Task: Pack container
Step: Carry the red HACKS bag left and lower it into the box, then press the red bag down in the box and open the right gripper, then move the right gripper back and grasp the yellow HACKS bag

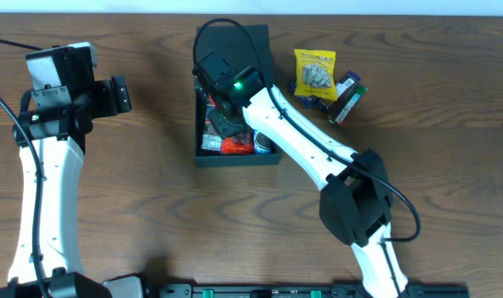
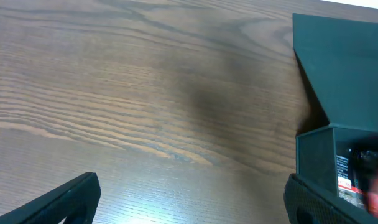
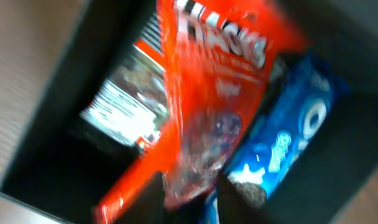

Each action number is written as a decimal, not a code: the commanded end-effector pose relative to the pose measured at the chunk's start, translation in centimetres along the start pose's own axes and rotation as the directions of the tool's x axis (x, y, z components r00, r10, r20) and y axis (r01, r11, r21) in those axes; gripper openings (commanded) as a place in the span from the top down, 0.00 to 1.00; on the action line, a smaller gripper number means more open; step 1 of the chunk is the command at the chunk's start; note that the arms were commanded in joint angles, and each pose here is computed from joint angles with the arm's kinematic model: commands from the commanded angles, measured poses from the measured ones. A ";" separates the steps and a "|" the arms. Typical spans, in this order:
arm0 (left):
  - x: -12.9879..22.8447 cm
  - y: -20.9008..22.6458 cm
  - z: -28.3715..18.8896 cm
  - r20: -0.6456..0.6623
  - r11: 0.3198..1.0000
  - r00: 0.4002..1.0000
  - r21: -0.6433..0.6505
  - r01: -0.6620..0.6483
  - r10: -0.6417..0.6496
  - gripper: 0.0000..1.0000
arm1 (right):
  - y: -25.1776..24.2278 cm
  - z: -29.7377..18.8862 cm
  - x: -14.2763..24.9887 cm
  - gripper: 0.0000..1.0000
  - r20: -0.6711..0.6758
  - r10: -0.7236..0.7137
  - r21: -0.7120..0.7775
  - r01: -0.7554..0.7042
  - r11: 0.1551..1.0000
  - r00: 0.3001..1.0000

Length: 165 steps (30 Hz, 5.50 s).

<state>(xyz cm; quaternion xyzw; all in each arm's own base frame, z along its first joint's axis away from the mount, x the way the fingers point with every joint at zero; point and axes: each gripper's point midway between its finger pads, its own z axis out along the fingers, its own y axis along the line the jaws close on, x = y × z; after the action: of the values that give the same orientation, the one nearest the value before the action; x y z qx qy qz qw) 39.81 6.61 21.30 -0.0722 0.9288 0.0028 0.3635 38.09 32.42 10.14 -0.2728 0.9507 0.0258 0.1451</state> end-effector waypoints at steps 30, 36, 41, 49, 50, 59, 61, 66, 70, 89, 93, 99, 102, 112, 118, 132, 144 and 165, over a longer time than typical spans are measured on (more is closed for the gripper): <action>0.0 0.4 0.2 -0.004 1.000 1.000 -0.012 0.002 -0.002 0.05 | 3.4 7.9 1.9 0.99 -0.129 -0.040 -0.205 0.013 0.979 0.991; 0.0 0.4 0.2 -0.004 1.000 1.000 -0.012 0.002 -0.002 0.05 | 3.4 6.6 0.3 0.99 -0.068 -0.035 -0.213 0.020 0.977 0.997; 0.0 0.4 0.2 -0.004 1.000 1.000 -0.012 0.002 -0.002 0.05 | 2.0 2.6 -2.0 0.99 0.029 -0.018 -0.193 0.023 0.981 0.999; 0.0 0.3 0.2 -0.004 1.000 1.000 -0.004 0.002 -0.002 0.05 | -6.1 -0.4 -2.4 0.99 0.068 0.133 0.039 -0.136 0.990 0.989; 0.0 0.3 0.2 -0.004 1.000 1.000 -0.003 0.002 -0.002 0.05 | -6.5 0.1 -1.8 0.99 0.044 0.143 0.045 -0.145 0.988 0.989; 0.0 0.3 0.2 -0.004 1.000 1.000 -0.003 0.002 -0.002 0.05 | -4.9 5.5 1.5 0.99 -0.129 0.126 0.021 -0.124 0.992 0.984; 0.0 0.3 0.2 -0.004 1.000 1.000 -0.003 0.002 -0.002 0.05 | -4.6 5.9 1.7 0.99 -0.137 0.120 0.020 -0.118 0.993 0.983; 0.0 0.3 0.2 -0.004 1.000 1.000 -0.003 0.002 -0.002 0.05 | -4.1 6.6 1.6 0.99 -0.137 0.113 0.018 -0.111 0.994 0.984; 0.0 0.3 0.2 -0.004 1.000 1.000 -0.003 0.002 -0.002 0.05 | -3.6 6.9 1.4 0.99 -0.133 0.112 -0.012 -0.114 0.993 0.985; 0.0 0.3 0.2 -0.005 1.000 1.000 -0.003 0.002 -0.002 0.05 | -1.8 6.5 0.9 0.99 -0.126 0.084 -0.112 -0.099 0.989 0.988; 0.0 0.3 0.2 -0.005 1.000 1.000 -0.003 0.002 -0.002 0.04 | -2.7 4.8 -0.2 0.99 -0.092 0.101 -0.113 -0.112 0.987 0.991; 0.1 0.3 0.2 -0.008 1.000 1.000 -0.003 0.002 -0.002 0.05 | -5.3 -1.6 -3.8 0.75 0.063 0.135 -0.122 -0.127 0.984 0.989; 0.3 0.3 0.2 -0.016 1.000 1.000 -0.003 0.003 -0.003 0.05 | -8.2 -4.6 -5.2 0.81 0.148 0.170 -0.075 -0.161 0.984 0.974; 0.7 -0.1 0.2 -0.035 1.000 0.999 0.016 0.005 -0.004 0.05 | -20.0 -4.6 -4.2 0.17 0.196 0.312 0.138 -0.341 0.930 0.930; 0.7 -0.7 0.2 -0.034 0.999 0.999 0.050 0.007 -0.005 0.05 | -25.0 -0.9 -3.3 0.07 0.180 0.392 0.159 -0.420 0.894 0.902; 1.1 -0.7 0.2 -0.050 0.998 0.998 0.050 0.027 -0.025 0.05 | -25.1 7.7 -3.7 0.04 0.148 0.341 0.204 -0.366 0.908 0.928; 1.1 -0.7 0.2 -0.050 0.998 0.998 0.049 0.027 -0.024 0.05 | -26.7 10.2 -1.0 0.19 0.070 0.344 0.312 -0.348 0.884 0.936; 1.1 -0.7 0.2 -0.049 0.998 0.999 0.049 0.026 -0.024 0.05 | -27.2 7.2 -1.2 0.99 0.055 0.359 0.316 -0.357 0.879 0.932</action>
<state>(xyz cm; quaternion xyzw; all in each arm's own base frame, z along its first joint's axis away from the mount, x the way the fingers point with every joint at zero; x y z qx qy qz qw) 39.11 5.65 20.64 -0.0676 0.9360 -0.0225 0.3446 55.06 10.88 3.54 -0.0707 0.9743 -0.1191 0.1774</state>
